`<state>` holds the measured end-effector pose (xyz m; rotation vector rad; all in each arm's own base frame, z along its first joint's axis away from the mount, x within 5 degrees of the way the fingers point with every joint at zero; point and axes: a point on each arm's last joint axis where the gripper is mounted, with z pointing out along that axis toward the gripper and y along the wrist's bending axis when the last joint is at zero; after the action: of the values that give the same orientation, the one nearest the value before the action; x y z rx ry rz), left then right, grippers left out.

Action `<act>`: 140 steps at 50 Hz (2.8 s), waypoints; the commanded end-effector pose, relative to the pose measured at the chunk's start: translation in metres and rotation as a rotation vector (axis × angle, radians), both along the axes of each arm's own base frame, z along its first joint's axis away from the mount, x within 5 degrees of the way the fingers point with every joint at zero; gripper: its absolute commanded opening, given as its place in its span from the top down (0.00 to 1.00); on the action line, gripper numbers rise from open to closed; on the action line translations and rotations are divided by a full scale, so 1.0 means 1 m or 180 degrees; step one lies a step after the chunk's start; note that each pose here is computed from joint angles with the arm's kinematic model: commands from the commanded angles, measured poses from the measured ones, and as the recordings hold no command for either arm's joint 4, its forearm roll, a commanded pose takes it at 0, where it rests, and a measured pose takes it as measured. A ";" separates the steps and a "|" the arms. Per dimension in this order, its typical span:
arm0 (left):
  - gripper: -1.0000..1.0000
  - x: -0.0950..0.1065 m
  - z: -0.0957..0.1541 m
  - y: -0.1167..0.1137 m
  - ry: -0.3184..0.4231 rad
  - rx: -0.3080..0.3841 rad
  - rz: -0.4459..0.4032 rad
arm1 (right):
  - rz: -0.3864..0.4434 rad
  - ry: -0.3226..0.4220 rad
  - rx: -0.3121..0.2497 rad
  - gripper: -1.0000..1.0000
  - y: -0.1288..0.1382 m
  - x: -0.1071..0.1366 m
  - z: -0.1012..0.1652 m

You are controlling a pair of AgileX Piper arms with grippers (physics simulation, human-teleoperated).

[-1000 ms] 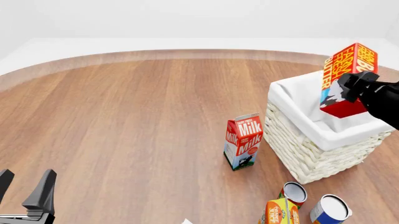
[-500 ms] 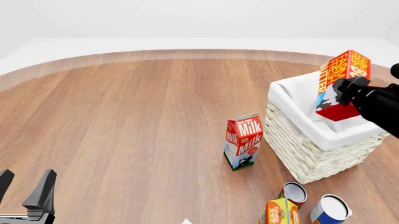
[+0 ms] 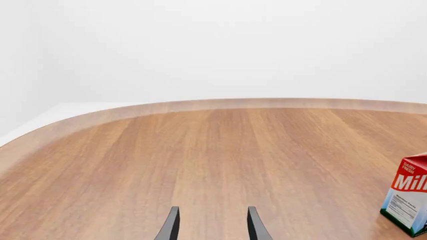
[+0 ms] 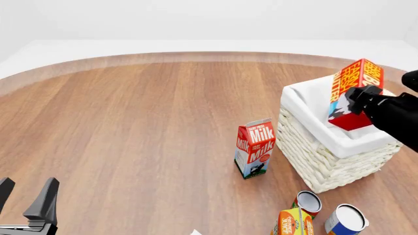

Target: Pick up the cream cheese box and the butter, and put them in the basket.

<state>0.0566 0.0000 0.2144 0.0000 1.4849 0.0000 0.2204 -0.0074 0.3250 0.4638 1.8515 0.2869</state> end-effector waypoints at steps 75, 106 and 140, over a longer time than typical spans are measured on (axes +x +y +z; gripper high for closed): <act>0.00 0.000 0.000 0.000 0.0000 0.0000 0.0000 | -0.0110 -0.0028 0.0107 1.00 -0.006 0.020 -0.019; 0.00 0.000 0.000 0.000 0.0000 0.0000 0.0000 | -0.0131 -0.0056 0.0083 0.00 -0.009 0.023 -0.018; 0.00 0.000 0.000 0.000 0.0000 0.0000 0.0000 | 0.0282 -0.0232 -0.0023 0.00 0.018 -0.009 0.034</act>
<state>0.0566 0.0000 0.2144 0.0000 1.4849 0.0000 0.2270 -0.0016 0.3346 0.4390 1.8105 0.3209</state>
